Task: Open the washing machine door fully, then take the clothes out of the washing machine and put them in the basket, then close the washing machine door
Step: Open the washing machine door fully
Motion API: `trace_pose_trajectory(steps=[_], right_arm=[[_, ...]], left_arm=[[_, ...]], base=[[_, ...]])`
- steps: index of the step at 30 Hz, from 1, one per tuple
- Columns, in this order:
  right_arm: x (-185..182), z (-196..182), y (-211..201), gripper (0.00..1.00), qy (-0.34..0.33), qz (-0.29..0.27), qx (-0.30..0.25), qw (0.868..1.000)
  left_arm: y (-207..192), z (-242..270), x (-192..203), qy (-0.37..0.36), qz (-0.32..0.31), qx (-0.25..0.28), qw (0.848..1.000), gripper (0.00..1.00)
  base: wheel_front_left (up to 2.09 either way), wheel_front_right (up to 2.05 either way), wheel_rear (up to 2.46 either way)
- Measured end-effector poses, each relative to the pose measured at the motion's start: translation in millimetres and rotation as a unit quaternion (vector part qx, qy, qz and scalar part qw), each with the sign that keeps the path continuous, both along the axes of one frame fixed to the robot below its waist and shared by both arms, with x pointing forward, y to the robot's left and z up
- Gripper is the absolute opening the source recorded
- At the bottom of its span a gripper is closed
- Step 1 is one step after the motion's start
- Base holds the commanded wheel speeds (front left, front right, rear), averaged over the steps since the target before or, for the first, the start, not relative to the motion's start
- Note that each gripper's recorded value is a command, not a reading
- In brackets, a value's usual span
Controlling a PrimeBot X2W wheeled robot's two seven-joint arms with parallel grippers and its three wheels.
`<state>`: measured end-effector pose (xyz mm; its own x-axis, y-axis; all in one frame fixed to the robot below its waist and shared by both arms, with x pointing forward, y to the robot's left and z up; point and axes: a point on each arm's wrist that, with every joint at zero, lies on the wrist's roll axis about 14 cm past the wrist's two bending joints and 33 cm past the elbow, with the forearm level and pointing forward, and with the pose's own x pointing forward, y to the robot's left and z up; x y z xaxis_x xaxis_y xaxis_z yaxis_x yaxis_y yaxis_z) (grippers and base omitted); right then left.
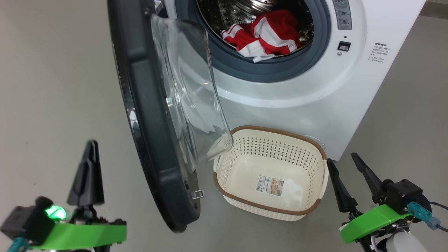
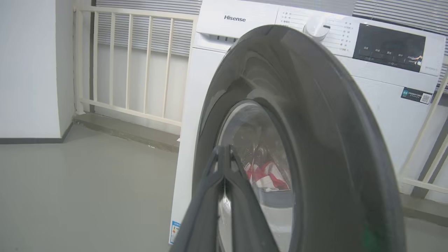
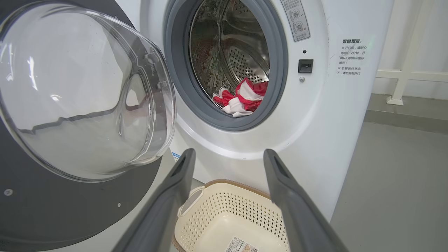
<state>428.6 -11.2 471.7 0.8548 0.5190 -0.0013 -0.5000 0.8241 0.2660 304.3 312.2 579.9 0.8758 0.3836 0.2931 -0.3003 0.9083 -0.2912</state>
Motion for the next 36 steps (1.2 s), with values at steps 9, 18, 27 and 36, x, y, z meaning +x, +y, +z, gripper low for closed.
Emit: trace_pose_trajectory(steps=[9,18,27,36], right_arm=[[-2,1,1,1.0,-0.002,0.001,0.001,1.0],[-2,-1,1,1.0,0.002,0.001,0.001,1.0],[-1,-5,1,1.0,0.007,0.002,0.001,1.0],[0,-10,2,1.0,0.013,0.003,0.001,1.0]], left_arm=[[-46,80,1,-0.119,-0.065,0.052,0.989,0.0],[-127,47,14,-0.076,-0.186,0.021,0.979,0.0],[-143,-28,20,0.032,-0.211,-0.039,0.976,0.0],[-130,-69,20,0.089,-0.19,-0.075,0.975,0.0]], base=[[0.0,0.0,0.0],[0.0,0.0,0.0],[0.0,0.0,0.0],[0.0,0.0,0.0]])
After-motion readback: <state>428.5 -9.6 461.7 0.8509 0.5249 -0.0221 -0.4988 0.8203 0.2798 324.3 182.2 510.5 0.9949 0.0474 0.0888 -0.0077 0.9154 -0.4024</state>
